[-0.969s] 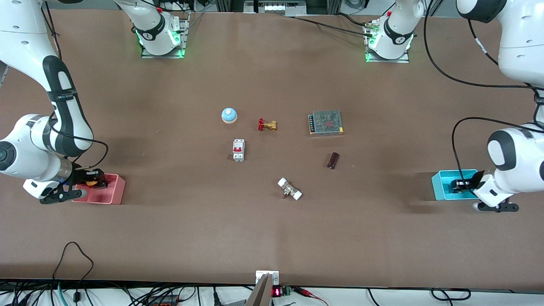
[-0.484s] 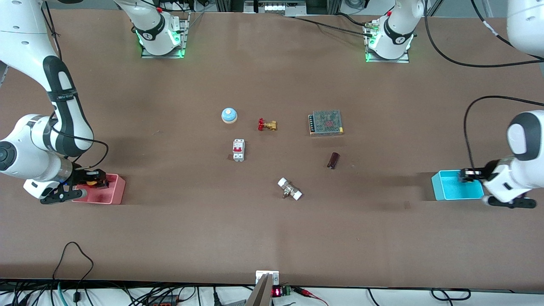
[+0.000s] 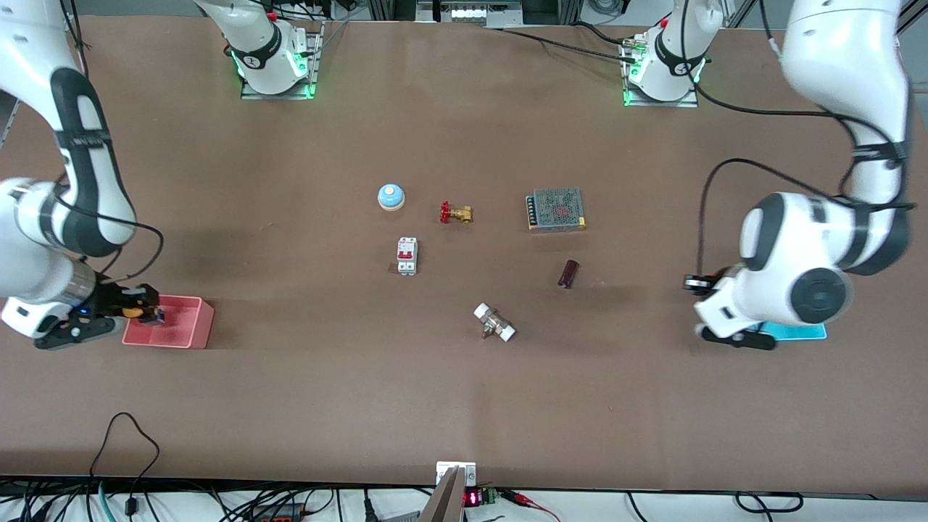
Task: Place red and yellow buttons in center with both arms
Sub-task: 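Lift the yellow button with the right gripper while the left gripper lifts the red button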
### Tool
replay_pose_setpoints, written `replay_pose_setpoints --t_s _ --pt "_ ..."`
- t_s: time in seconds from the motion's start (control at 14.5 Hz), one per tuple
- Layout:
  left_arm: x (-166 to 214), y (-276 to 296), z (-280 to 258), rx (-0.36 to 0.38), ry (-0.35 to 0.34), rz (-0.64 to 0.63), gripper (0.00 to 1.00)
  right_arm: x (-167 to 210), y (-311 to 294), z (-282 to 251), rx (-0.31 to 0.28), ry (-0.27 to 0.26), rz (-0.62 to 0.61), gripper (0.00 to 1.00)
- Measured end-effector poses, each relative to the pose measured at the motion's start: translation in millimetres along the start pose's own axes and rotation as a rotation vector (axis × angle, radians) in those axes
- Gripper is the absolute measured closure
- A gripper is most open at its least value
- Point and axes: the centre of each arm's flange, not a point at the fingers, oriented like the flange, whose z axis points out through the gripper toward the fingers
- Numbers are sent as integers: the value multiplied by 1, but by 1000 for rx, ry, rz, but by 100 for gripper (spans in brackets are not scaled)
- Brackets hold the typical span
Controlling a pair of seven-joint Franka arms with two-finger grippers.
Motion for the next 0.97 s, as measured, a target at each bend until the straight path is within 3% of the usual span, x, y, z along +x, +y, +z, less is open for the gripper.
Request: replay_pose_setpoints --t_s 0.21,0.48,0.69,0.83,0.97 --pt "5 29 39 -60 -47 -89 65 -2 -30 -56 27 -29 10 64" --pt "0 55 83 -68 -42 -150 65 8 -118 -92 75 -93 121 64" --pt "-6 86 98 -52 -37 -162 65 18 -188 -79 57 -113 188 64" --pt "-7 93 102 -51 -23 -159 65 20 -224 -61 14 -104 201 64" --pt "-9 94 112 -53 -8 -158 65 19 -246 -36 8 -99 206 64"
